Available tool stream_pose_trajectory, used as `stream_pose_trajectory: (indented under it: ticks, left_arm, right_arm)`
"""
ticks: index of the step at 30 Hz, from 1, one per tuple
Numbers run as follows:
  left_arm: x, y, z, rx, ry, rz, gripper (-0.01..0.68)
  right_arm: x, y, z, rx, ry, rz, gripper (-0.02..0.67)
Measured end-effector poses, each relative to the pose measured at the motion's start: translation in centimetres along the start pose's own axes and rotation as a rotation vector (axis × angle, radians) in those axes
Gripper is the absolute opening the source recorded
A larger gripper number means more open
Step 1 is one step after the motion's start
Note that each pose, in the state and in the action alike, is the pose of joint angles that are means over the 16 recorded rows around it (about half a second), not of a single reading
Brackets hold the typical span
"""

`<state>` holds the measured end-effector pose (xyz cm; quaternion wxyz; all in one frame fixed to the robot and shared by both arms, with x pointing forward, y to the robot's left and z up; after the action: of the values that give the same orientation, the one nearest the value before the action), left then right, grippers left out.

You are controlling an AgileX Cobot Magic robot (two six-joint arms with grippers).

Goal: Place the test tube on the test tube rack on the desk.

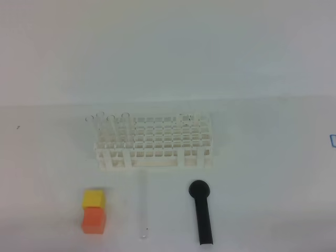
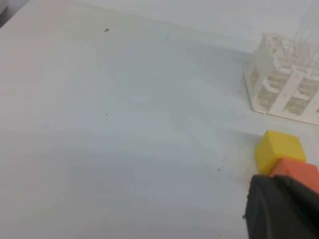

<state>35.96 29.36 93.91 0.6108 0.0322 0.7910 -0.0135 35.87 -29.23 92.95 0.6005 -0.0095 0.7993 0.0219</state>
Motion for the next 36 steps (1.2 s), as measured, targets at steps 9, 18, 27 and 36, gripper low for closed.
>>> stream_pose_trajectory:
  ticks: [9,18,27,36]
  left_arm:
    - [-1.0,0.2,0.0,-0.015,-0.061,0.038,-0.001]
    - [-5.6,0.2,-1.0,-0.028,-0.355,0.081,-0.001]
    - [-10.5,-0.2,-3.9,-0.012,-0.707,0.062,-0.001]
    - [-12.2,0.2,-5.1,0.025,-0.79,-0.093,-0.001]
  right_arm:
    - [-0.1,0.0,0.0,0.0,-0.006,-0.001,-0.001]
    - [-2.7,-0.1,-0.2,0.004,-0.176,-0.004,-0.001]
    - [-8.0,-0.1,-2.1,0.008,-0.53,-0.006,-0.001]
    - [-10.5,-0.1,-3.9,0.009,-0.703,-0.006,-0.001]
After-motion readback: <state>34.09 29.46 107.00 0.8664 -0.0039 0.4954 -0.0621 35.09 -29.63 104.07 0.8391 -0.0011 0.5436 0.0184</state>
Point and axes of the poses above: a point on each arm's last joint axis where the gripper is mounted, z pointing out along that axis toward the gripper, y along the wrist's bending axis when the last joint is at zero, x = y × z, the point moved 7 cm from there along z, pointing out along that axis toward the gripper, and after that the axes turned 7 degrees about z, right-handed, at the moved point
